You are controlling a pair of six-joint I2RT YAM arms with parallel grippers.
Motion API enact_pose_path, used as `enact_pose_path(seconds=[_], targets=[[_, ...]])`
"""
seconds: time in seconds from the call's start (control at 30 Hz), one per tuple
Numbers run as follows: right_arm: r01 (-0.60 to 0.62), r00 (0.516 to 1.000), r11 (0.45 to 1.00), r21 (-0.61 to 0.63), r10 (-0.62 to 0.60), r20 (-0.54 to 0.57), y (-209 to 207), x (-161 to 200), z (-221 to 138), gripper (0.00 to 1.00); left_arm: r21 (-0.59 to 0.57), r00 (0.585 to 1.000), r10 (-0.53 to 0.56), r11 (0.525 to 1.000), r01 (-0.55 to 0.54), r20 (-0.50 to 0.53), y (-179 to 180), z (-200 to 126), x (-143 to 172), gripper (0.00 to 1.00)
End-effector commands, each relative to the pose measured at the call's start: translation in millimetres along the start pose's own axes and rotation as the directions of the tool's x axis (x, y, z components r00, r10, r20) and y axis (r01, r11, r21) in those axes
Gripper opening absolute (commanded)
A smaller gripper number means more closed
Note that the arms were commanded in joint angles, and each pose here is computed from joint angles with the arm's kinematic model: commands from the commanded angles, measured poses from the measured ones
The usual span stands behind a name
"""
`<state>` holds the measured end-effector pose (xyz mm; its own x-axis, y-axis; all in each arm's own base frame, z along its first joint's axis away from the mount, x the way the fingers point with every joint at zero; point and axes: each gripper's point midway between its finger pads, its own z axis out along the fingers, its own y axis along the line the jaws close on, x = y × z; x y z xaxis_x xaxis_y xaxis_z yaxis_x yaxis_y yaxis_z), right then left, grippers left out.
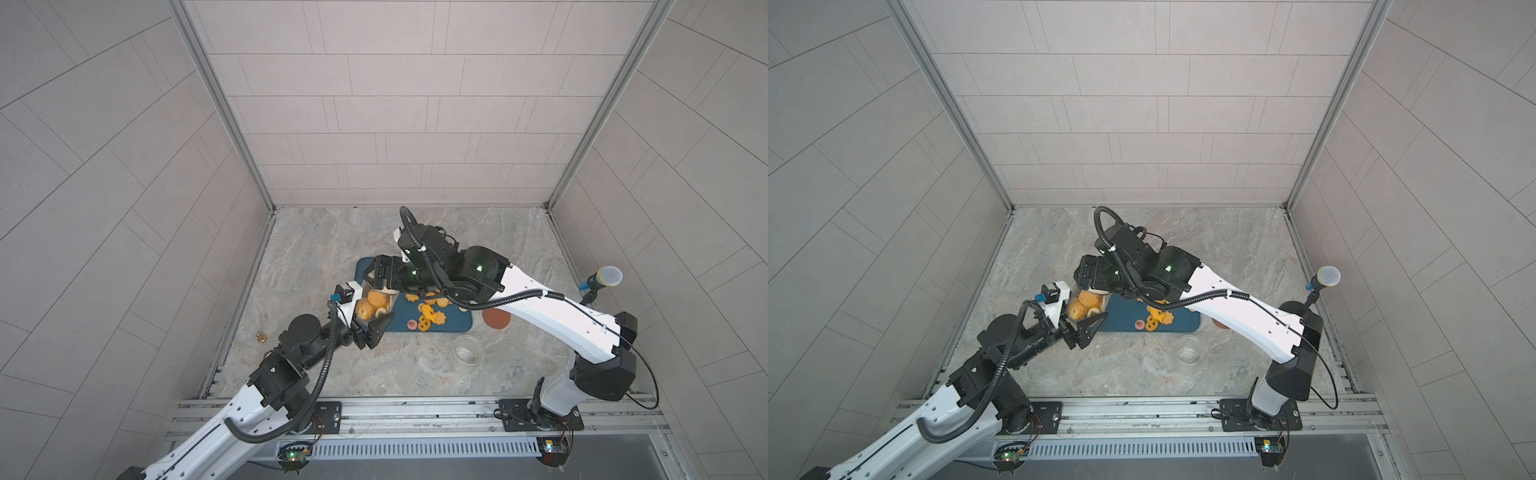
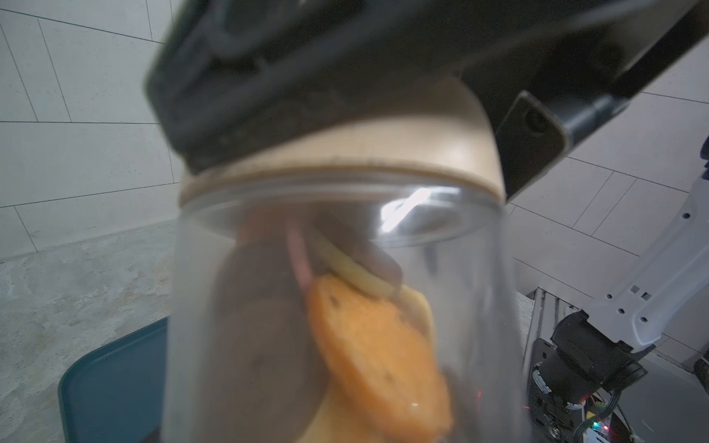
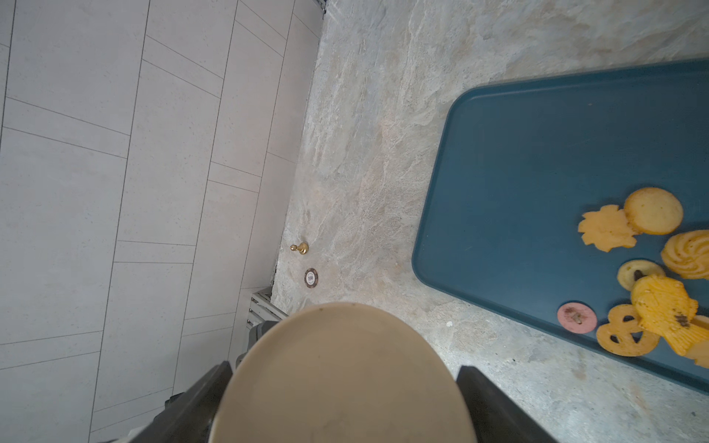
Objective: Pour the cookies out of the jar
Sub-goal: Unscrew the lid from the jar.
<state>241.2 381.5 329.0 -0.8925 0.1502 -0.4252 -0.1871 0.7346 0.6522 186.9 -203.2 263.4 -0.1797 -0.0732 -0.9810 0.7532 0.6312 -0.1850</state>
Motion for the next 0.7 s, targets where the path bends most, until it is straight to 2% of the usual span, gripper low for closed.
enact_pose_path(seconds=[0.0, 0.1, 0.13, 0.2, 0.3, 0.4, 0.53, 0.67], targets=[[0.012, 1.000, 1.000, 0.014, -0.012, 0.008, 2, -2, -3, 0.86, 0.031, 0.986, 0.036, 0.999, -0.042, 0.163, -11, -9, -48, 0.00], [0.018, 1.000, 1.000, 0.004, -0.018, 0.004, 2, -1, -2, 0.73, 0.028, 0.986, 0.027, 0.999, -0.032, 0.166, -11, -9, -49, 0.00], [0.019, 1.000, 1.000, -0.017, -0.019, 0.004, 5, 0, 0, 0.66, 0.031, 0.986, 0.014, 0.999, -0.020, 0.166, -11, -9, -49, 0.00], [0.034, 0.999, 0.996, -0.077, -0.034, 0.005, 14, 2, 0, 0.45, 0.030, 0.983, -0.023, 0.999, 0.018, 0.182, -10, -11, -52, 0.00], [0.079, 0.997, 0.986, -0.150, -0.079, 0.005, 22, 4, 0, 0.28, 0.065, 0.974, -0.068, 0.996, 0.055, 0.218, -14, -14, -58, 0.00], [0.138, 0.990, 0.961, -0.239, -0.137, 0.022, 30, 6, -3, 0.17, 0.195, 0.968, -0.118, 0.978, 0.075, 0.220, -35, -15, -62, 0.00], [0.204, 0.979, 0.902, -0.380, -0.196, 0.061, 44, 3, -18, 0.03, 0.440, 0.949, -0.247, 0.887, 0.140, 0.198, -71, -20, -73, 0.00], [0.201, 0.980, 0.822, -0.533, -0.176, 0.098, 53, -8, -41, 0.00, 0.562, 0.924, -0.327, 0.811, 0.165, 0.200, -87, -27, -88, 0.00]])
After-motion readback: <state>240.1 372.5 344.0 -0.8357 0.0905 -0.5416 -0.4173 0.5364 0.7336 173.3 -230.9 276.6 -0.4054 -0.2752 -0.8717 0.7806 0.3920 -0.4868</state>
